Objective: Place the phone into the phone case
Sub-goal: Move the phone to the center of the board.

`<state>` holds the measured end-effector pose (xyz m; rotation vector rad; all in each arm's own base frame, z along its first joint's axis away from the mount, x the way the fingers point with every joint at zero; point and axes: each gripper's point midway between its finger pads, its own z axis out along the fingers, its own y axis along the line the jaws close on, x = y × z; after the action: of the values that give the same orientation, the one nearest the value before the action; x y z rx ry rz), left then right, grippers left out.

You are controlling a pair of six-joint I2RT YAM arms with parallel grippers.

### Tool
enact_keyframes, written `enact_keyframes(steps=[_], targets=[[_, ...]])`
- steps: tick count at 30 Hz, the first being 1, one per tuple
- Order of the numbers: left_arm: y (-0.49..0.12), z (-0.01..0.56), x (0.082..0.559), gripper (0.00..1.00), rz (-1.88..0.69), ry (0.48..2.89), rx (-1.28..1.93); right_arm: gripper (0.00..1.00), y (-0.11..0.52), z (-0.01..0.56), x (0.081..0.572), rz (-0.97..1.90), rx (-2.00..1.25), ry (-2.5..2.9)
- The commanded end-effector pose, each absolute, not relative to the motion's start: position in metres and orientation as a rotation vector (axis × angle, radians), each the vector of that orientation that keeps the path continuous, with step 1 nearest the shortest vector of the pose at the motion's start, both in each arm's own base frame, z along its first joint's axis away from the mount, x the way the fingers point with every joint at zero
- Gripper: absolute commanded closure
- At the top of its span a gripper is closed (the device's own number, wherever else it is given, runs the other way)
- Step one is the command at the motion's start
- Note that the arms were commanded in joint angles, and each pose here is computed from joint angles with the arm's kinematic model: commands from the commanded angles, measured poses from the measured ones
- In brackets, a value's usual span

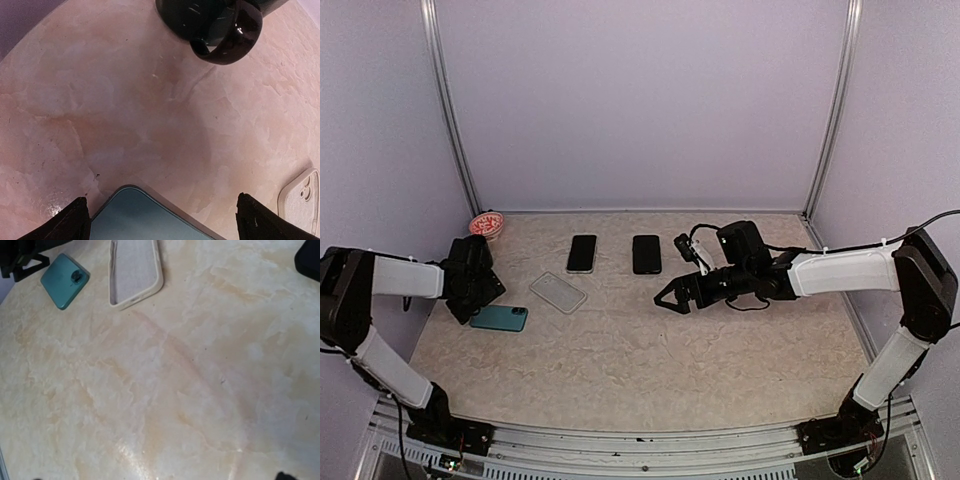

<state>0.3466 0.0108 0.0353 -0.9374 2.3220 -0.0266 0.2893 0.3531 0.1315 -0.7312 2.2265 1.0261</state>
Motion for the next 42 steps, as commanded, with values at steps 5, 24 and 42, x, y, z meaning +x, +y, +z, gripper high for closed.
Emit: enact_keyframes(steps=[5, 24, 42], targets=[[-0.006, 0.016, 0.341, 0.01, -0.083, 2.366, -0.91, 0.01, 0.358, 0.135, 0.287, 1.044, -0.731, 2.211], [-0.061, 0.0, 0.326, 0.01, -0.182, 2.46, -0.753, 0.01, 0.356, 0.133, 0.29, 1.017, -0.722, 2.217], [-0.135, 0.005, 0.315, 0.01, -0.244, 2.506, -0.537, 0.01, 0.351, 0.133, 0.295, 0.895, -0.754, 2.196]])
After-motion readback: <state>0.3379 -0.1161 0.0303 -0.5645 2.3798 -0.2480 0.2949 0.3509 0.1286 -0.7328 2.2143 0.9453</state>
